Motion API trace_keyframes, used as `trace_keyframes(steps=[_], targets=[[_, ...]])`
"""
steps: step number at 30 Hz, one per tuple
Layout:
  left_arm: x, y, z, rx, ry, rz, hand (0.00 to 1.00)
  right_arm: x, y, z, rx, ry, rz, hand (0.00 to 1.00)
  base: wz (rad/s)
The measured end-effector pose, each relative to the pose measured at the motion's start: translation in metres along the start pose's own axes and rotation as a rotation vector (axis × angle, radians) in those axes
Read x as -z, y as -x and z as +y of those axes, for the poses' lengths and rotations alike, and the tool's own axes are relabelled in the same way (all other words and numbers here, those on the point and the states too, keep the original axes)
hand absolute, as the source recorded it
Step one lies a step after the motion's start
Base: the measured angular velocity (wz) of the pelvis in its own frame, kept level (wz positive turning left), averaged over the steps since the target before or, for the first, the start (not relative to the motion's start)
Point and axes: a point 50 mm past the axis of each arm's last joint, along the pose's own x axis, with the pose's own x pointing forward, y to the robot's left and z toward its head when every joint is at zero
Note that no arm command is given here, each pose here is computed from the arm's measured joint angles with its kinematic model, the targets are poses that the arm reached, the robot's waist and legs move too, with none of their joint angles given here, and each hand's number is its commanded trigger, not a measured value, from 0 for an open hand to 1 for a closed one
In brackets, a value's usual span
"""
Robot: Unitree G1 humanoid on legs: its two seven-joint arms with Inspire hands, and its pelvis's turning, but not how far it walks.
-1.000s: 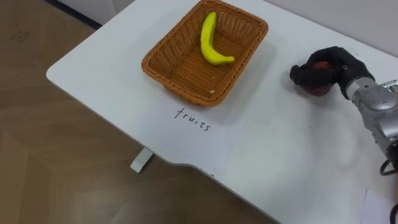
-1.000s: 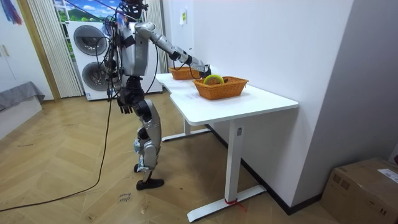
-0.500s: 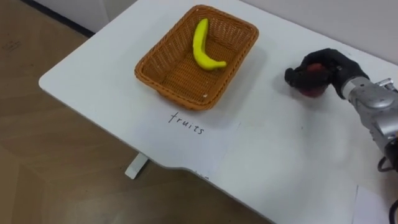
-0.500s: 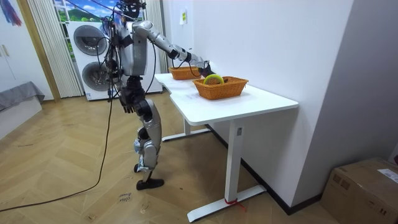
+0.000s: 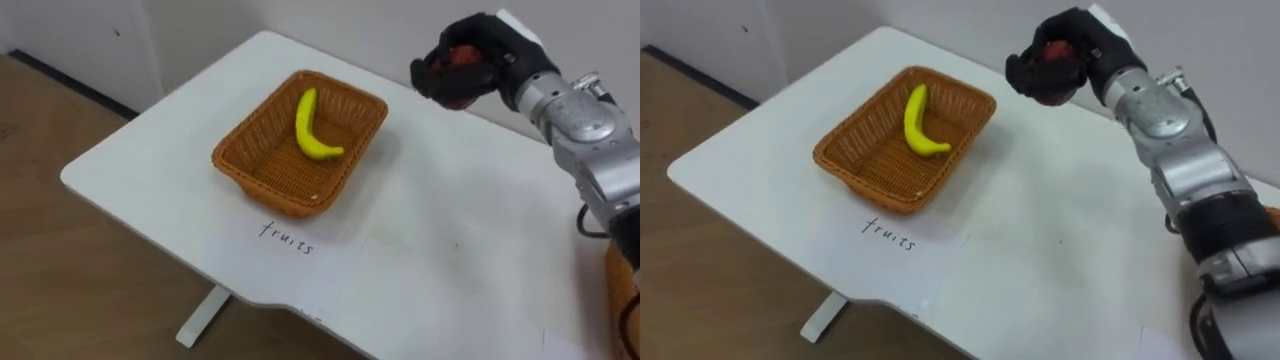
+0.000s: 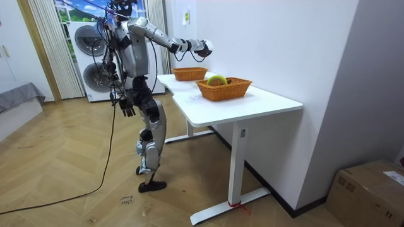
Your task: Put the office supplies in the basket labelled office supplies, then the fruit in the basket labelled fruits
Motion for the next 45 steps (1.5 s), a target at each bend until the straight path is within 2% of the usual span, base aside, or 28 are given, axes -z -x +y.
trace_keyframes(steps=[8, 15, 18, 25, 35, 45], targets=[[-0.002, 0.002, -0.007, 0.031, 0.023, 0.009, 0.0, -0.001, 0.001, 0.011, -0.049, 0.002, 0.013, 1.0, 0.07], [0.009, 0.005, -0.012, 0.049, 0.022, 0.061, 0.0, 0.005, -0.002, 0.04, -0.13, 0.025, 0.04, 1.0, 0.11], [0.016, 0.008, -0.016, 0.061, 0.021, 0.079, 0.0, 0.016, 0.003, 0.053, -0.152, 0.04, 0.069, 1.0, 0.19], [0.029, 0.014, -0.025, 0.09, 0.035, 0.131, 0.0, 0.017, 0.014, 0.076, -0.191, 0.106, 0.059, 1.0, 0.19], [0.04, 0.019, -0.033, 0.111, 0.038, 0.164, 0.0, 0.023, 0.018, 0.085, -0.19, 0.092, 0.072, 1.0, 0.2], [0.058, 0.027, -0.039, 0.145, 0.002, 0.212, 0.0, 0.064, 0.037, 0.093, -0.194, 0.075, 0.225, 1.0, 0.04]])
